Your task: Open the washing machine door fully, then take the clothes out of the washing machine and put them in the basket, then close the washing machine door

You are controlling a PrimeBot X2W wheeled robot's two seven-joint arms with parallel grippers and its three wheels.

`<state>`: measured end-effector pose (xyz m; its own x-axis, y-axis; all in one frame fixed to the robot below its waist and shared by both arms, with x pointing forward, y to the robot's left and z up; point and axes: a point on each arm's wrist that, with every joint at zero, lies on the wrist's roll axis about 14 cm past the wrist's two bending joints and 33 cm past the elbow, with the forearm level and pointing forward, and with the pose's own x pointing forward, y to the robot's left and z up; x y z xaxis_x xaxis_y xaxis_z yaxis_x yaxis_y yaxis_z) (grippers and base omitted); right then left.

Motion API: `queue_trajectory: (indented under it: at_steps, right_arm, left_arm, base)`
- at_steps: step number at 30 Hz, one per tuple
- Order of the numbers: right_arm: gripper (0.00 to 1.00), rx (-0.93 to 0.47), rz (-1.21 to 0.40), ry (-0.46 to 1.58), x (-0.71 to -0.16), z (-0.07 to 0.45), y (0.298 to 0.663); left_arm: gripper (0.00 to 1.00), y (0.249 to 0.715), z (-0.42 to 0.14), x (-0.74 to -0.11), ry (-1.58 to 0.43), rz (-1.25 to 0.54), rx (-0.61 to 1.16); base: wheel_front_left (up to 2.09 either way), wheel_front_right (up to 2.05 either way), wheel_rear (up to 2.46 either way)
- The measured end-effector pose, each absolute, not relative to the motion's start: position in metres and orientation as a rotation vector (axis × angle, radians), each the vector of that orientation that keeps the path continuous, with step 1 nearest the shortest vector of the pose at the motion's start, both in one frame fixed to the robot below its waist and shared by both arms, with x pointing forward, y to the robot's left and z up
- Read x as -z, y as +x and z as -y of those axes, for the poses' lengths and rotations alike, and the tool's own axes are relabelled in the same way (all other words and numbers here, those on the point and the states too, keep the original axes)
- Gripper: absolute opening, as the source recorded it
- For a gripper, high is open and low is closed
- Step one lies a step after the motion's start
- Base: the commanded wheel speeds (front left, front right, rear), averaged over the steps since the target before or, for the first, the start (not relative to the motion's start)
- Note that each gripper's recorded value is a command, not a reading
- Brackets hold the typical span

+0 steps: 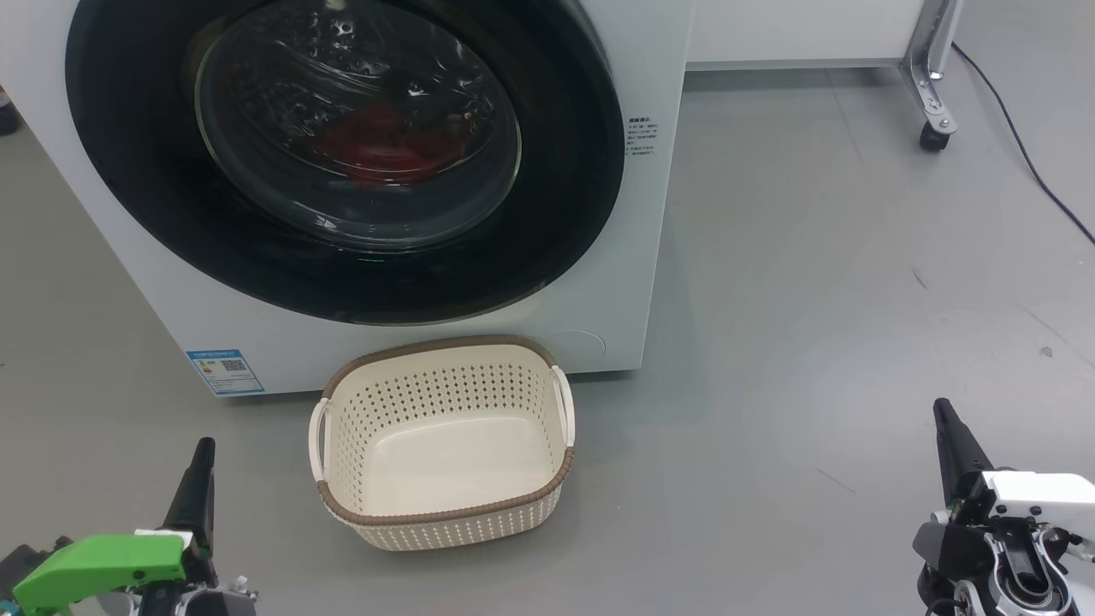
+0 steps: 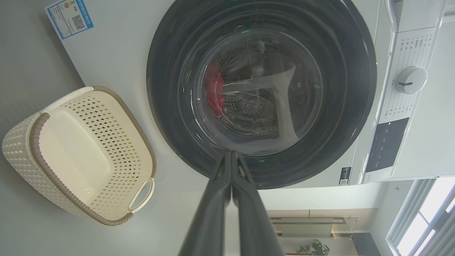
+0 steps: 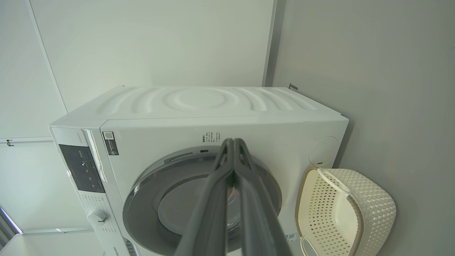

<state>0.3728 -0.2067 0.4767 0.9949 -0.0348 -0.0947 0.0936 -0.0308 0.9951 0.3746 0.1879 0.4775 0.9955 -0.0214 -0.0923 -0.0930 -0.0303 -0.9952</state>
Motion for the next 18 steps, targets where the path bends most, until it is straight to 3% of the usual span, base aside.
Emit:
queue_trajectory:
  at_steps: [18]
  right_arm:
    - [0.0,0.103,-0.045,1.598,-0.4767,0.2068,0.3728]
  left_arm:
    - [0.0,0.3746,-0.188,-0.4775,-1.601,-0.089,-0.058]
  base:
    - [0.0,0.0,0.0]
